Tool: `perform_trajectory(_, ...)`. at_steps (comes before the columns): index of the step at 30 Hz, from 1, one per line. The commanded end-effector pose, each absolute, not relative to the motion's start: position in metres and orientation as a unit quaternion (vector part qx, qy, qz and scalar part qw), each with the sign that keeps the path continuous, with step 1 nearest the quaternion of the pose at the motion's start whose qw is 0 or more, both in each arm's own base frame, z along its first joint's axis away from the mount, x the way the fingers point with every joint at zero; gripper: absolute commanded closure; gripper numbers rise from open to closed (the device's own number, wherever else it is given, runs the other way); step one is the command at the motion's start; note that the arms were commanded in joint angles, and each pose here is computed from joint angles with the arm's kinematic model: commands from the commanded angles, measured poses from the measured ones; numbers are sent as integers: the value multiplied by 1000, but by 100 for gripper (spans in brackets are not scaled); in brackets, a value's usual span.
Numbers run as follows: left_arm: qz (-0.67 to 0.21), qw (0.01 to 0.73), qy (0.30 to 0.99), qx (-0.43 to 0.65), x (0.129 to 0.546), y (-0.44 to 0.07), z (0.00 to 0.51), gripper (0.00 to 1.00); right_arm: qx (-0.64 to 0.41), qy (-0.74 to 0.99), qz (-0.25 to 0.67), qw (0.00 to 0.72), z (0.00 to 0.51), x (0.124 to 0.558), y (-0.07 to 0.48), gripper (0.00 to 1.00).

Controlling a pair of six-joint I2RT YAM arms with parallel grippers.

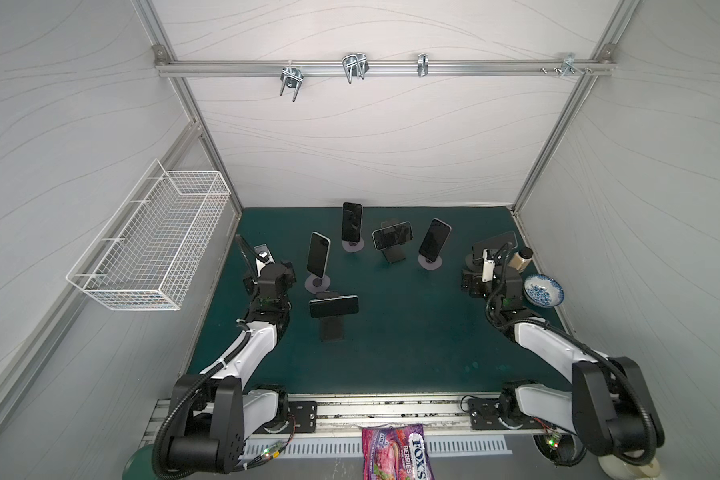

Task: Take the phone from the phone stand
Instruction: 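Raise both arms from rest and swing them toward the phone stands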

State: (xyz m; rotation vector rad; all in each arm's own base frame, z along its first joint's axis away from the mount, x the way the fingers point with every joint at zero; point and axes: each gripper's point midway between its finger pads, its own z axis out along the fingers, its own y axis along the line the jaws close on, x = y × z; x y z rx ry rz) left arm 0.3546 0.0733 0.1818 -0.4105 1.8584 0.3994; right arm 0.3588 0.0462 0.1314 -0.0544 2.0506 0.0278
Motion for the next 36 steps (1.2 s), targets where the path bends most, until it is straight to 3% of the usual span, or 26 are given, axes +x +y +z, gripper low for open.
perform_trajectory(1,177,560,791,-170,353,77,212,8,-12,875,1,484,137,346,45,2)
perform_trajectory(9,93,571,798,-170,350,54,261,11,-31,869,25,493,185,326,64,4)
perform_trajectory(19,38,597,801,-26,343,-16,322,13,-69,845,131,513,263,295,105,12)
perform_trajectory(27,-33,602,790,113,301,-77,350,16,-142,838,193,490,302,263,157,24)
perform_trajectory(36,-138,598,762,208,255,-122,346,16,-242,854,194,417,314,227,229,28)
